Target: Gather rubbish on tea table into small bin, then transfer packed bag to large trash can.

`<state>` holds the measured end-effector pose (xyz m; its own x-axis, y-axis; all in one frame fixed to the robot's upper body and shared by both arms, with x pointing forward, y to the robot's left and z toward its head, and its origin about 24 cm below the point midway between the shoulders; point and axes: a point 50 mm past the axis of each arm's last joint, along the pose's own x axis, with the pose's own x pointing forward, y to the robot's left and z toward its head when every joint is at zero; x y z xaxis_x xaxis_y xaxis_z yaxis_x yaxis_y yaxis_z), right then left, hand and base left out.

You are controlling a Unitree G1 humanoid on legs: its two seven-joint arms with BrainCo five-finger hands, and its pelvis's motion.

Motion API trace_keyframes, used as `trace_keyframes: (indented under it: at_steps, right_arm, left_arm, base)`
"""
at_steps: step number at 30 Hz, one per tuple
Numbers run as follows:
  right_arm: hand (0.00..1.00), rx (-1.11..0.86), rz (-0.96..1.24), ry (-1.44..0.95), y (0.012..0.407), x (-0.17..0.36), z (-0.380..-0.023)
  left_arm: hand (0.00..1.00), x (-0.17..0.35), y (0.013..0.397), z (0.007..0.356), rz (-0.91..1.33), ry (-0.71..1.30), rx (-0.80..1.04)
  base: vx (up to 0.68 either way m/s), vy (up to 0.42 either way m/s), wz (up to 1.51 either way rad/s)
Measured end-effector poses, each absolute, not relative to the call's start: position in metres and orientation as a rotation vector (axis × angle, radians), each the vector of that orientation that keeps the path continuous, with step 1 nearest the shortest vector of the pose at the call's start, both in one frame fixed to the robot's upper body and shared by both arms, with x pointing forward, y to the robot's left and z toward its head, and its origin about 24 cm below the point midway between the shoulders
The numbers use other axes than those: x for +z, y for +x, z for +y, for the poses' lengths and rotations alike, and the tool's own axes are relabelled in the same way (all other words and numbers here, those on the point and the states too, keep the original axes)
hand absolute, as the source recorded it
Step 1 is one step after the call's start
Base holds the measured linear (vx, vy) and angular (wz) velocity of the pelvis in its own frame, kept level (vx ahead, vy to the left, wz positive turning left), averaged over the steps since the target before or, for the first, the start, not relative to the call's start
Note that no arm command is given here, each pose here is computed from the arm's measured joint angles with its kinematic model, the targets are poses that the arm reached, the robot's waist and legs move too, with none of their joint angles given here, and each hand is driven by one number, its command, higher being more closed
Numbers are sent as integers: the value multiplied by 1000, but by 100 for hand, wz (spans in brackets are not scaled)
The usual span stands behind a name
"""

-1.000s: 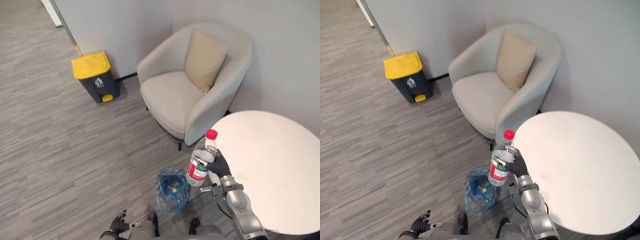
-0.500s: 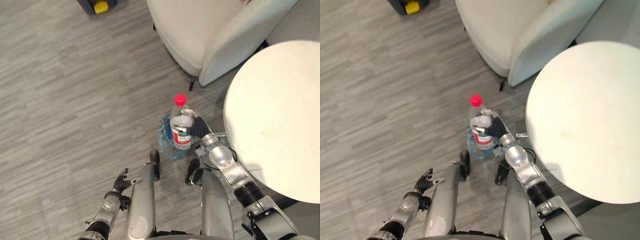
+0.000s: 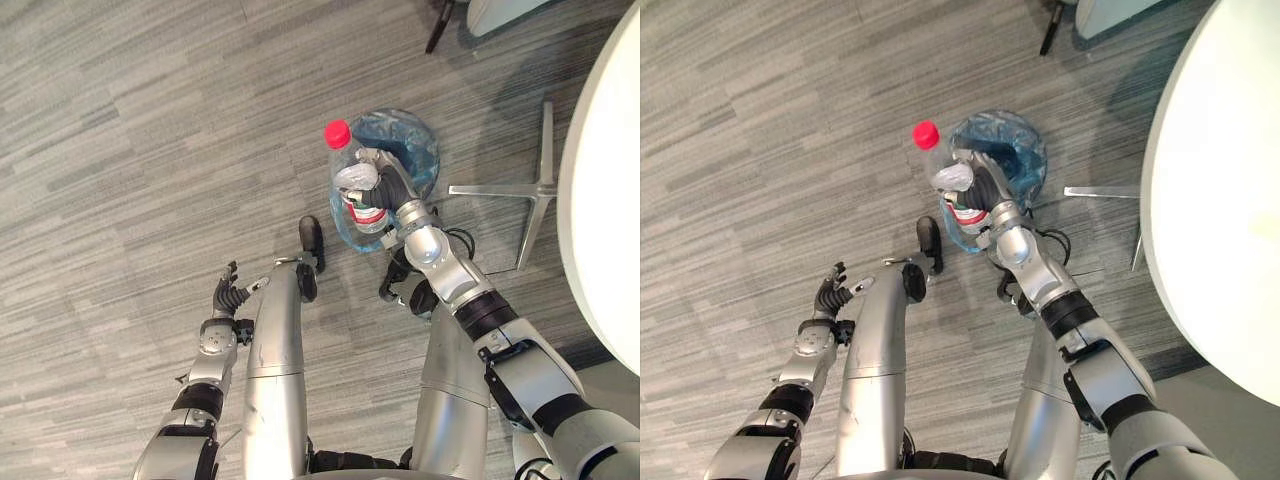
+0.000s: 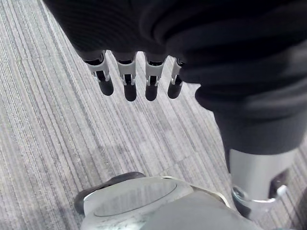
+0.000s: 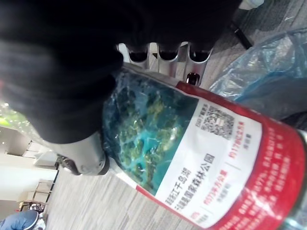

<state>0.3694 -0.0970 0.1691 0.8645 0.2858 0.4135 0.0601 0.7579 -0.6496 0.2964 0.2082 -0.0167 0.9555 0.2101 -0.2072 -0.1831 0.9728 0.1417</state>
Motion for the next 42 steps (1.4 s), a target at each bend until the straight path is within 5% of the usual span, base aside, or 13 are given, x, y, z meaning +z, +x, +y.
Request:
trace_keyframes:
  at_steps: [12,13,27,42]
  right_arm:
    - [100,-41,-498,-716,387,193,-132]
    - [0,-50,-500,-717,388,195,-133]
    - [0,-110,-537,-708,392,212,-137]
    - [0,83,-512,-840,362,153,-110]
  left_arm:
    - [0,-10,291,209,160,46,181]
    - [0,-9,291,209,158,47,183]
    - [0,-9,292,209,159,46,192]
    - [0,-12,289,213,177,75,208]
  base:
    - [-18,30,3]
    - [-9,35,-1]
    - [-8,13,-1]
    - [-7,5,-1]
